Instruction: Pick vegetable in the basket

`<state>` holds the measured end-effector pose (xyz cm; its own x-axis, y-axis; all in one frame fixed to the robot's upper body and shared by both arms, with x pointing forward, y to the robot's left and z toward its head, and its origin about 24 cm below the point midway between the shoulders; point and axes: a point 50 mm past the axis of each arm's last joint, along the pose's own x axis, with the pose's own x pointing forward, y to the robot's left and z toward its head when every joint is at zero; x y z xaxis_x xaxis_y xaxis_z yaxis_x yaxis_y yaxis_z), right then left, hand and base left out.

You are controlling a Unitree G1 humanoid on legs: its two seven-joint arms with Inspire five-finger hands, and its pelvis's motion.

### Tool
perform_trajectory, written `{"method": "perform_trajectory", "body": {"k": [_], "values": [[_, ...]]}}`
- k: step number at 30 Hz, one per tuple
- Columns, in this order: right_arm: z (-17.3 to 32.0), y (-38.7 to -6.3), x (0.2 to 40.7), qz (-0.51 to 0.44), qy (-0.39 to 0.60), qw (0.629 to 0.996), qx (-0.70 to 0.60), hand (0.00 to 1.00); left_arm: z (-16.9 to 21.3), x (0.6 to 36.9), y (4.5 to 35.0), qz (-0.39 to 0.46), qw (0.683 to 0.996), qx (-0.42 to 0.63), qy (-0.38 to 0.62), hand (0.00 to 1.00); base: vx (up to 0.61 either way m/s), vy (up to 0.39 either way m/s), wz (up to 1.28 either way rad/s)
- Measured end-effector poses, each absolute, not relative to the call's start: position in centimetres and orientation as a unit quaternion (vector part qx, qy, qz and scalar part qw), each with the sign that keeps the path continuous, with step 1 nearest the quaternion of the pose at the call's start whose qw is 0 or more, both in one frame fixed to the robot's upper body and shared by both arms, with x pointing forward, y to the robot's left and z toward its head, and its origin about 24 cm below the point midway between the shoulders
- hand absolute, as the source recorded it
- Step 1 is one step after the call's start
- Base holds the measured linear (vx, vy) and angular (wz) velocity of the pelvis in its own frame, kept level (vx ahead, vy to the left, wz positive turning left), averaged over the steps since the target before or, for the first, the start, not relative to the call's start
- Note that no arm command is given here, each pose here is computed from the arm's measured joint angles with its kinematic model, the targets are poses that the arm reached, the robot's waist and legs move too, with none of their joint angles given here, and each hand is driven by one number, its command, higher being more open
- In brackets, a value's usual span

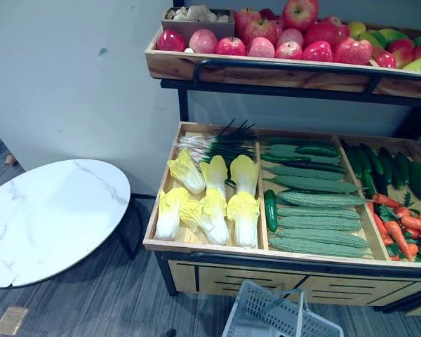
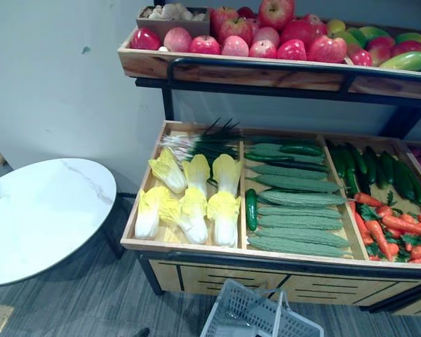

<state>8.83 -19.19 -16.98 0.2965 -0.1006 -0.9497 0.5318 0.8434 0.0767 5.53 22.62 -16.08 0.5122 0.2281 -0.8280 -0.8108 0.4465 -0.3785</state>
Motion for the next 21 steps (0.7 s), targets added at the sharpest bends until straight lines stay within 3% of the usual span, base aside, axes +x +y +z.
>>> {"method": "perform_trajectory", "body": {"k": [3, 6, 12, 15, 17, 19, 21], "values": [[-17.1, -19.5, 8.3, -0.209, 0.564, 0.771, 0.211, 0.0, -15.1, 4.9, 26.0, 0.483, 0.716, -0.448, 0.233, 1.0, 0.0, -0.057, 0.24], [-17.0, -20.3, 7.9, -0.216, 0.567, 0.765, 0.217, 0.0, -12.5, 3.3, 31.7, 0.606, 0.668, -0.425, 0.079, 1.0, -0.02, -0.043, 0.2], [-17.0, -21.4, 7.2, -0.236, 0.566, 0.758, 0.221, 0.0, -5.8, 2.1, 39.5, 0.66, 0.651, -0.357, -0.115, 1.0, -0.01, -0.003, 0.16], [-17.0, -21.4, 6.9, -0.237, 0.568, 0.757, 0.221, 0.0, -3.1, 2.7, 41.3, 0.657, 0.686, -0.29, -0.117, 1.0, 0.05, 0.029, 0.11], [-17.0, -21.4, 6.9, -0.236, 0.568, 0.757, 0.22, 0.0, -1.5, 4.3, 41.7, 0.629, 0.728, -0.251, -0.11, 1.0, 0.05, 0.036, 0.06], [-17.0, -21.2, 7.0, -0.233, 0.568, 0.758, 0.221, 0.0, 0.3, 7.4, 41.9, 0.56, 0.809, -0.17, -0.056, 1.0, 0.05, 0.041, 0.06], [-17.0, -21.0, 7.1, -0.229, 0.567, 0.76, 0.22, 0.0, 1.7, 10.3, 41.6, 0.488, 0.866, -0.11, -0.022, 1.0, 0.02, 0.016, 0.02]]}}
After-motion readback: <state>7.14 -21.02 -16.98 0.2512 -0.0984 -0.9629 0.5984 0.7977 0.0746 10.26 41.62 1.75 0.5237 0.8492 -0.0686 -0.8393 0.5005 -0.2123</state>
